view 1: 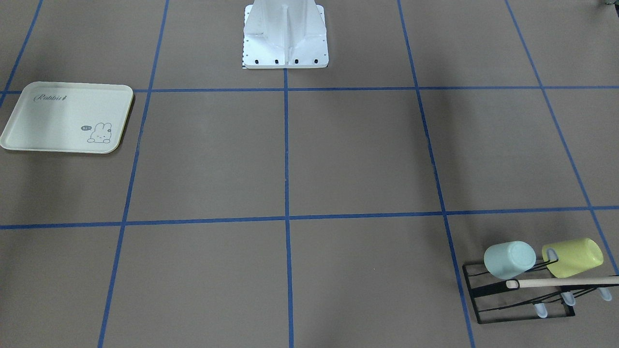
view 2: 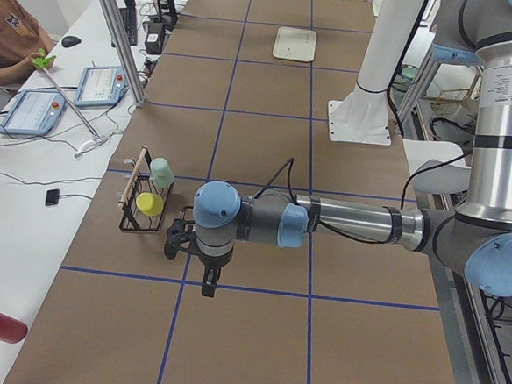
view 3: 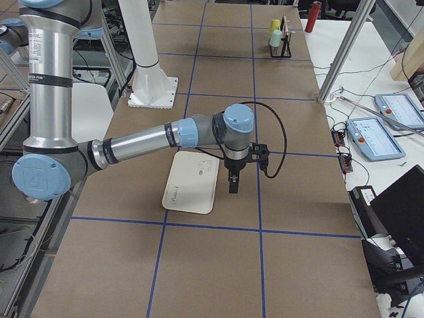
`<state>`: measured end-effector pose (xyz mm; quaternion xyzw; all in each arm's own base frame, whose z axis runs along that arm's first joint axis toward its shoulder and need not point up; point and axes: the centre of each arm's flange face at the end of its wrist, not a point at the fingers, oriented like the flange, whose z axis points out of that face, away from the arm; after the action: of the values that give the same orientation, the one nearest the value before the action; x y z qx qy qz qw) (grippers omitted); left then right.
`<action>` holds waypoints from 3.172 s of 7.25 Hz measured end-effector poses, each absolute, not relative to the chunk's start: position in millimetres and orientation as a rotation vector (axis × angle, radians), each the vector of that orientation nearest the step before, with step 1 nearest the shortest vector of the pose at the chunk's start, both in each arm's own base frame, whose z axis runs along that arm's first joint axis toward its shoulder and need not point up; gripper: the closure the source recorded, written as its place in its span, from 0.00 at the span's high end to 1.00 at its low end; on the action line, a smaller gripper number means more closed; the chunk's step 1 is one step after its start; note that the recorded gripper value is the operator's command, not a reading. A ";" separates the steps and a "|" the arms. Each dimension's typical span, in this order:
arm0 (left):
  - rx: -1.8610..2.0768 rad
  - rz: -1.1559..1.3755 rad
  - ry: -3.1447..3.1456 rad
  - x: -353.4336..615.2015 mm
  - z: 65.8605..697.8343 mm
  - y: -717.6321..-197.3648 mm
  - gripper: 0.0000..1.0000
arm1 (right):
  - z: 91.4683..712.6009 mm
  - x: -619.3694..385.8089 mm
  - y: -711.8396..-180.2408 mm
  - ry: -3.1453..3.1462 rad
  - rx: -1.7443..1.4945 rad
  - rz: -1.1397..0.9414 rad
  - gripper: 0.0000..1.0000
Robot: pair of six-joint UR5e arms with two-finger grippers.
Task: Left arm grabs green cup and hands to right arm on tray
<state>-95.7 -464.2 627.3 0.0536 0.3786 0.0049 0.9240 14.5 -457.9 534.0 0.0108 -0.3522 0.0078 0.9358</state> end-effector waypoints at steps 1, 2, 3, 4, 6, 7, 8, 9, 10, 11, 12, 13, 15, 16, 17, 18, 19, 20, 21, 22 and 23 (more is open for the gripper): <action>0.111 0.010 0.778 -95.6 626.2 -463.7 1.00 | 539.0 14.6 -455.8 -0.720 0.011 0.020 1.00; 0.114 0.013 0.779 -94.8 624.4 -463.8 1.00 | 543.7 14.4 -454.4 -0.722 0.001 0.025 1.00; 0.115 0.021 0.780 -90.9 622.2 -465.4 1.00 | 547.8 13.7 -452.7 -0.723 -0.009 0.026 1.00; 0.108 0.027 0.782 -82.1 618.6 -469.3 1.00 | 554.4 13.2 -451.7 -0.723 -0.023 0.030 1.00; 0.099 0.022 0.785 -67.6 610.6 -475.6 1.00 | 561.3 12.4 -454.2 -0.726 -0.029 0.031 1.00; 0.110 0.029 0.786 -64.5 605.8 -477.1 1.00 | 560.6 12.0 -455.2 -0.728 -0.017 0.026 1.00; 0.136 0.036 0.790 -61.0 599.1 -479.5 1.00 | 559.8 11.4 -455.7 -0.730 -0.008 0.022 1.00; 0.153 0.020 0.806 -46.4 582.8 -492.0 1.00 | 557.8 10.1 -456.2 -0.732 -0.002 0.016 1.00; 0.154 0.003 0.826 -17.8 555.7 -514.1 1.00 | 555.2 7.5 -457.3 -0.735 0.009 0.006 1.00; 0.161 0.021 0.837 17.2 524.9 -537.9 1.00 | 554.5 3.3 -459.6 -0.740 0.034 -0.014 1.00; 0.185 0.060 0.819 56.2 491.6 -562.0 1.00 | 556.3 -5.8 -461.8 -0.748 0.063 -0.046 1.00; 0.210 0.088 0.790 89.3 464.8 -583.5 1.00 | 558.2 -17.0 -462.2 -0.753 0.078 -0.077 1.00; 0.214 0.122 0.771 147.3 426.2 -634.3 0.99 | 557.3 -34.2 -462.7 -0.765 0.083 -0.116 1.00; 0.200 0.138 0.769 172.8 414.5 -654.2 0.99 | 556.7 -40.8 -462.7 -0.768 0.079 -0.126 1.00; 0.183 0.149 0.764 192.9 405.1 -669.6 0.99 | 556.5 -45.3 -462.5 -0.770 0.075 -0.131 1.00; 0.163 0.155 0.755 209.8 401.8 -681.9 0.99 | 556.4 -47.9 -462.4 -0.770 0.072 -0.134 1.00; 0.138 0.151 0.747 221.3 404.2 -693.7 0.99 | 556.4 -49.2 -462.3 -0.771 0.069 -0.134 1.00; 0.113 0.141 0.739 230.0 408.4 -704.1 0.99 | 556.5 -49.9 -462.2 -0.771 0.068 -0.135 1.00; 0.092 0.133 0.733 238.6 411.3 -710.6 0.97 | 556.7 -50.7 -462.1 -0.771 0.066 -0.133 1.00; 0.072 0.123 0.730 249.0 412.4 -712.7 0.95 | 557.0 -52.3 -462.0 -0.770 0.061 -0.128 1.00; 0.056 0.113 0.728 257.1 413.2 -714.3 0.93 | 557.0 -54.2 -461.9 -0.770 0.056 -0.121 1.00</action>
<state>257.1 -714.3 413.2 0.0273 0.3559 0.0551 0.9325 -54.2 -461.9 557.0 0.0271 -0.3751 -0.0590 0.9247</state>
